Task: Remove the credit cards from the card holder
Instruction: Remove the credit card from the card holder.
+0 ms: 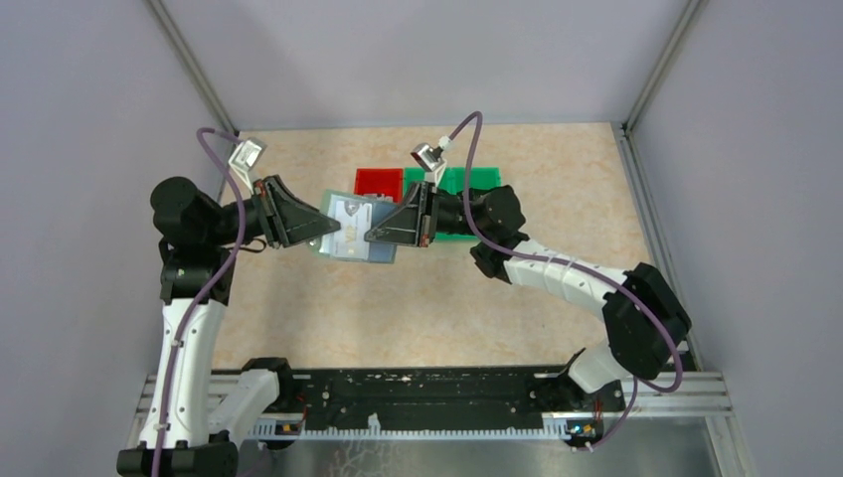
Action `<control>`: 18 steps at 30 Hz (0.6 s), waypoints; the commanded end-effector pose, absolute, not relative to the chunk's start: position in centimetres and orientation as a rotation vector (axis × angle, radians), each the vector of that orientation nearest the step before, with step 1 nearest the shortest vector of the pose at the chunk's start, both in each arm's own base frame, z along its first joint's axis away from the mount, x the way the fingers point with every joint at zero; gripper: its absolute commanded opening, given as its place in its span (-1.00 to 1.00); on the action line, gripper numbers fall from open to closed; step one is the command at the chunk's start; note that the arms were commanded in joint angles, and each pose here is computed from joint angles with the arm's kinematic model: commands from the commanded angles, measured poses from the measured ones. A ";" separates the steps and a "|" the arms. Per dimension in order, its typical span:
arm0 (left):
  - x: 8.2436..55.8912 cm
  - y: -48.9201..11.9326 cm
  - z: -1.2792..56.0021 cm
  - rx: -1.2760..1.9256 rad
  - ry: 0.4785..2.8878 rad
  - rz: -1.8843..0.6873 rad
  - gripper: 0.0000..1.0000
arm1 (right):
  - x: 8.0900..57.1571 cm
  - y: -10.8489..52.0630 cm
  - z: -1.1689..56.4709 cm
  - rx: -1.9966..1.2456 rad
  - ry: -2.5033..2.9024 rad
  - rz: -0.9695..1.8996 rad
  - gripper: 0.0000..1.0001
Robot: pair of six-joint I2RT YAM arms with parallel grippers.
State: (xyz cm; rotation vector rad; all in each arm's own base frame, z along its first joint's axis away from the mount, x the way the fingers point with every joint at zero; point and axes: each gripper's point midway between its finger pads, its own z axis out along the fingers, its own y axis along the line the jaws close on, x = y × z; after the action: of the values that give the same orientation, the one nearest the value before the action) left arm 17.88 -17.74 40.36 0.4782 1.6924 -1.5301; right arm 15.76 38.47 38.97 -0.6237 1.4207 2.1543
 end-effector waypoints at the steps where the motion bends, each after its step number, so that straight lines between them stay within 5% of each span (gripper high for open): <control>1: 17.1 -17.8 41.3 0.506 1.667 -1.545 -0.44 | 15.1 38.1 41.1 -0.644 1.279 2.167 -1.00; 9: 16.4 -17.9 42.0 0.563 1.630 -1.545 -0.71 | 16.0 38.5 40.4 -0.595 1.322 2.125 -1.00; 18: 16.2 -17.9 41.4 0.567 1.638 -1.553 -0.34 | 16.1 39.4 40.5 -0.598 1.339 2.083 -1.00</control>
State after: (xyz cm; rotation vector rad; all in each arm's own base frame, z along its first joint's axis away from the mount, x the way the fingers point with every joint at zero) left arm 17.19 -17.86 41.27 0.5158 1.6639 -1.5555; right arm 16.55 39.56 37.74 -0.5746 1.4574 2.1138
